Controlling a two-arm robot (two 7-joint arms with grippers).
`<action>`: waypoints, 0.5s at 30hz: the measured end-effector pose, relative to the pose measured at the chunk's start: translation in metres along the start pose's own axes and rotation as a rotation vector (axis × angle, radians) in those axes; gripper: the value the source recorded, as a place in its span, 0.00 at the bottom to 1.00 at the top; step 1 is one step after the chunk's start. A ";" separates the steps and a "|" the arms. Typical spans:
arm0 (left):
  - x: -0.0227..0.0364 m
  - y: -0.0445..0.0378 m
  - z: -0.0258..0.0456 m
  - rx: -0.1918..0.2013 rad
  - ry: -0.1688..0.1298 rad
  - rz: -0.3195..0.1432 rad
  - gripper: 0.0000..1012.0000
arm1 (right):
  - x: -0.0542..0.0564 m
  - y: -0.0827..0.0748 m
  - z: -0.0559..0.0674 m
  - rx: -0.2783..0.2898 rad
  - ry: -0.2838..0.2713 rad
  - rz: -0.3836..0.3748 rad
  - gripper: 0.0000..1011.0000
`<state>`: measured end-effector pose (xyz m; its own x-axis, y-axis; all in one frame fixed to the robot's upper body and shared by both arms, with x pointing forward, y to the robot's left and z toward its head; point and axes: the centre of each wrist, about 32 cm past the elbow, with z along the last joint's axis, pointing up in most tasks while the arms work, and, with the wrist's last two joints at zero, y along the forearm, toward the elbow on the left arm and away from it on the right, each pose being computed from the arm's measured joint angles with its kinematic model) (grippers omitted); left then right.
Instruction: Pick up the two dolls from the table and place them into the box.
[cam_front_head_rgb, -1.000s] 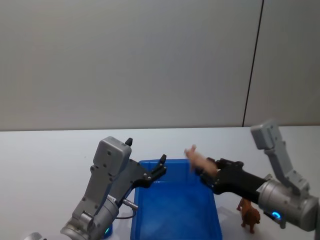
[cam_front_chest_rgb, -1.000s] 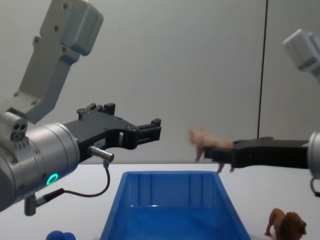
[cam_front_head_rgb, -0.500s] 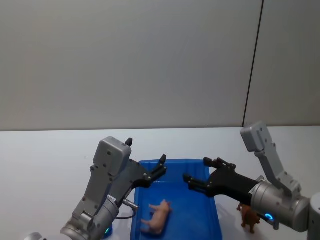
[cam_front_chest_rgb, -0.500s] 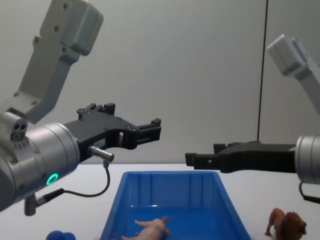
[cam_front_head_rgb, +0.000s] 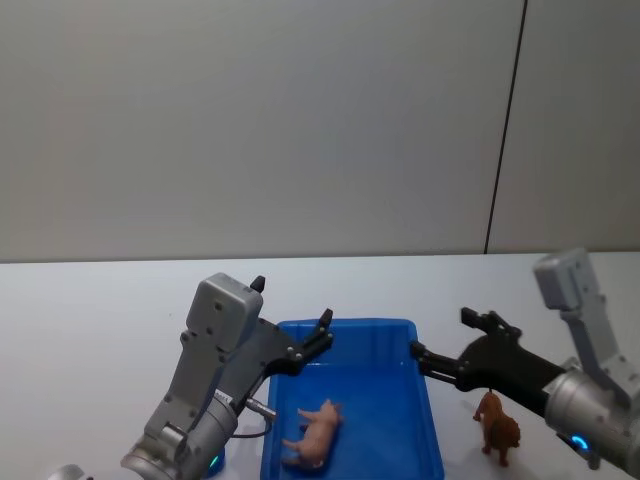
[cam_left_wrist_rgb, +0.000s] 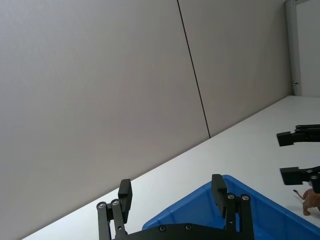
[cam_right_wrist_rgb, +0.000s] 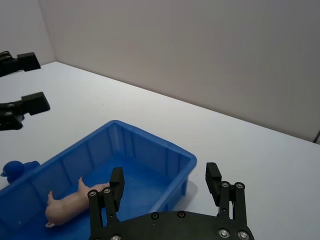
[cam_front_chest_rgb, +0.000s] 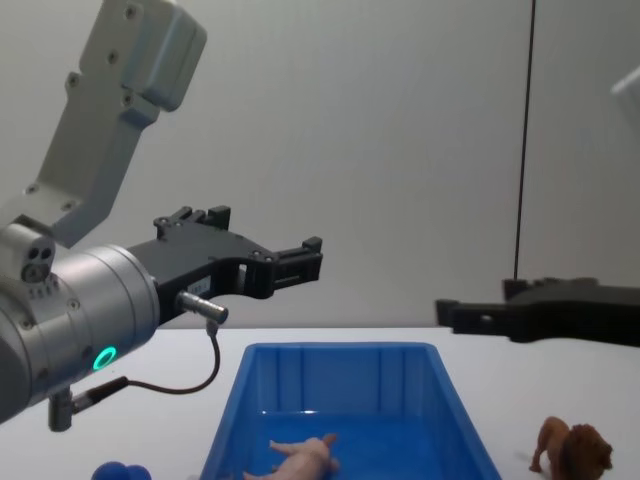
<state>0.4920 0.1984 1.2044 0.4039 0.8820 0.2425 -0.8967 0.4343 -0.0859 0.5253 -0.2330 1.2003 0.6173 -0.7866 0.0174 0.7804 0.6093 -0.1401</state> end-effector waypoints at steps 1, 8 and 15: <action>0.0000 0.0000 0.0000 0.000 0.000 0.000 0.99 | 0.000 -0.004 -0.002 -0.001 0.004 -0.013 0.99; 0.0000 0.0000 0.0000 0.000 0.000 0.000 0.99 | 0.002 -0.024 -0.012 -0.020 0.026 -0.055 0.99; 0.0000 0.0000 0.0000 0.000 0.000 0.000 0.99 | 0.001 -0.040 -0.025 -0.062 0.059 -0.076 0.99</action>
<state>0.4920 0.1984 1.2044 0.4040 0.8821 0.2425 -0.8967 0.4343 -0.0860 0.4926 -0.2607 1.1813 0.5478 -0.8362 -0.0277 0.8163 0.5415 -0.2011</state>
